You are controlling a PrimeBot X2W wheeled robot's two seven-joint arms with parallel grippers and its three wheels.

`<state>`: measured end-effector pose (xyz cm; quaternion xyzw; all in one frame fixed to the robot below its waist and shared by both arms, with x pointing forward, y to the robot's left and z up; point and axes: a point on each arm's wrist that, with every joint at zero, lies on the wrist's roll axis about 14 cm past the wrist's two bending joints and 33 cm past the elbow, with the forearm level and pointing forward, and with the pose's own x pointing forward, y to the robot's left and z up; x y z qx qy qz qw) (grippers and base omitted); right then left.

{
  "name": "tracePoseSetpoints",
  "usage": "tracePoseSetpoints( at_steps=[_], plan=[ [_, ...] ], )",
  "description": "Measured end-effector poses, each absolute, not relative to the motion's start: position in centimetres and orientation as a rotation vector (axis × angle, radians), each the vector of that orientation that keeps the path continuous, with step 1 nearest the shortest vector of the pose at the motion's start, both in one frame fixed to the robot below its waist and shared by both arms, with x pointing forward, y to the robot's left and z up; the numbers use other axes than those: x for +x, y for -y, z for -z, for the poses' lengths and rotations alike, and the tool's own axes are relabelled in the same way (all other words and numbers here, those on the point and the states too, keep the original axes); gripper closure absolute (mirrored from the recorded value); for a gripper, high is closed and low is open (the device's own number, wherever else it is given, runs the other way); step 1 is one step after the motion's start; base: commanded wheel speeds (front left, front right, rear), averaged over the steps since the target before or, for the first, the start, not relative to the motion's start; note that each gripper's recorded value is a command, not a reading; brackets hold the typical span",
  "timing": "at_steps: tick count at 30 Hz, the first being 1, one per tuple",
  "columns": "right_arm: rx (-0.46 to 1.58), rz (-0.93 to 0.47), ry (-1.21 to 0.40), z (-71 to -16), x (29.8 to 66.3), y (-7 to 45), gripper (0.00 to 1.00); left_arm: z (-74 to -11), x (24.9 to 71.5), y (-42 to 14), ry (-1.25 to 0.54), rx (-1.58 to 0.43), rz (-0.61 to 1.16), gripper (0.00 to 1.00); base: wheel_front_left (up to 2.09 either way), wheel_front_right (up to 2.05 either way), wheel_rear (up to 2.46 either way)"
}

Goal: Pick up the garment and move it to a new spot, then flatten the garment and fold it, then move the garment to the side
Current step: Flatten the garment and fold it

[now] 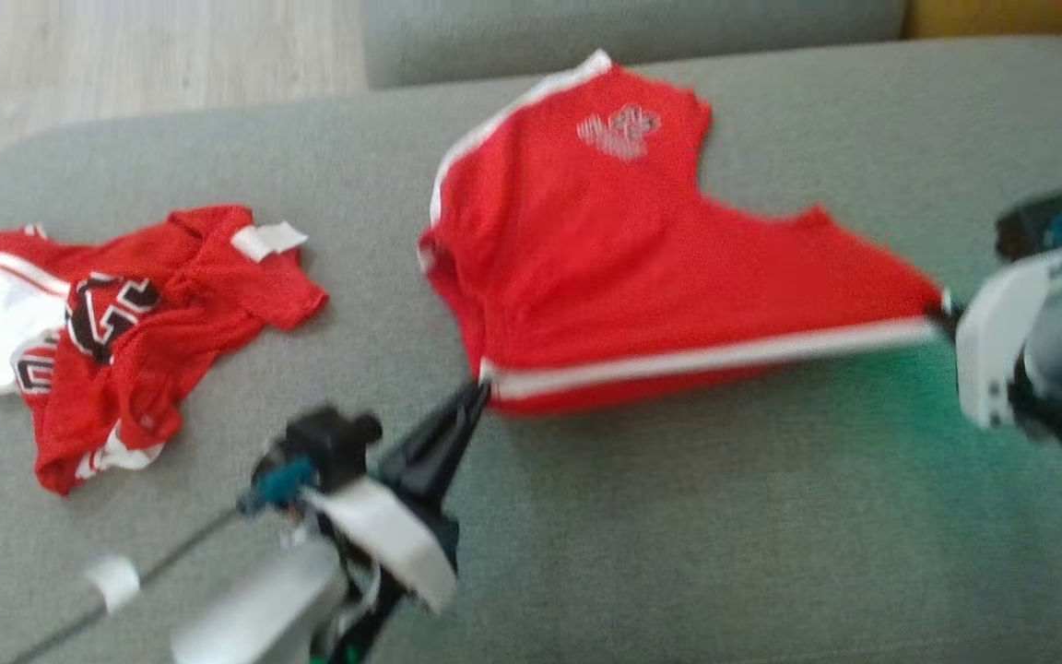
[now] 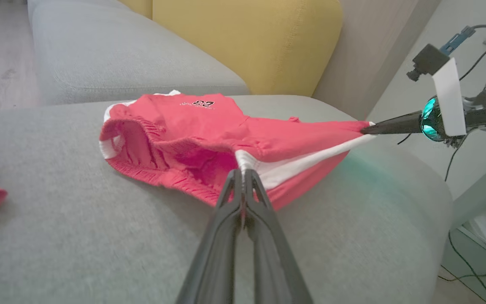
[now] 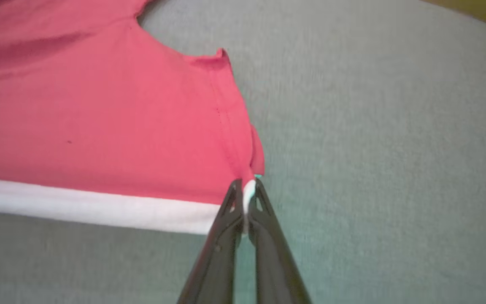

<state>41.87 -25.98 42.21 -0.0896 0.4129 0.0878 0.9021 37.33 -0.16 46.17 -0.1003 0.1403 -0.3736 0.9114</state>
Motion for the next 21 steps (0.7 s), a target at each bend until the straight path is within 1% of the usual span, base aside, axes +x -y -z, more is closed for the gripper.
tracePoseSetpoints(
  at_steps=[4,6,8,10,15,18,21],
  plan=[
    [-0.121,-0.181,-0.919,-41.3,38.0,27.0,1.00,-46.3,34.2,1.2,-0.305,-0.243,0.788,1.00,0.00,0.00,0.00],
    [-0.083,-0.170,-0.909,-41.6,37.2,27.5,1.00,-46.7,33.2,1.7,-0.301,-0.260,0.798,1.00,0.00,0.00,0.00],
    [-0.069,-0.173,-0.884,-42.2,37.2,27.5,1.00,-47.0,32.8,1.8,-0.300,-0.265,0.799,1.00,0.00,0.00,0.00],
    [-0.062,-0.177,-0.867,-42.6,37.5,27.3,1.00,-47.1,32.8,1.8,-0.297,-0.266,0.795,1.00,0.00,0.00,0.00],
    [-0.070,-0.191,-0.769,-44.6,40.1,26.6,1.00,-47.2,33.8,1.2,-0.292,-0.273,0.758,1.00,0.00,0.00,0.00],
    [-0.090,-0.202,-0.740,-45.1,41.8,25.9,1.00,-47.6,35.2,0.9,-0.272,-0.270,0.741,1.00,0.00,0.00,0.00],
    [-0.107,-0.216,-0.695,-46.1,44.4,24.7,1.00,-48.6,37.3,0.6,-0.238,-0.290,0.715,1.00,0.00,0.00,0.00]
  ],
)
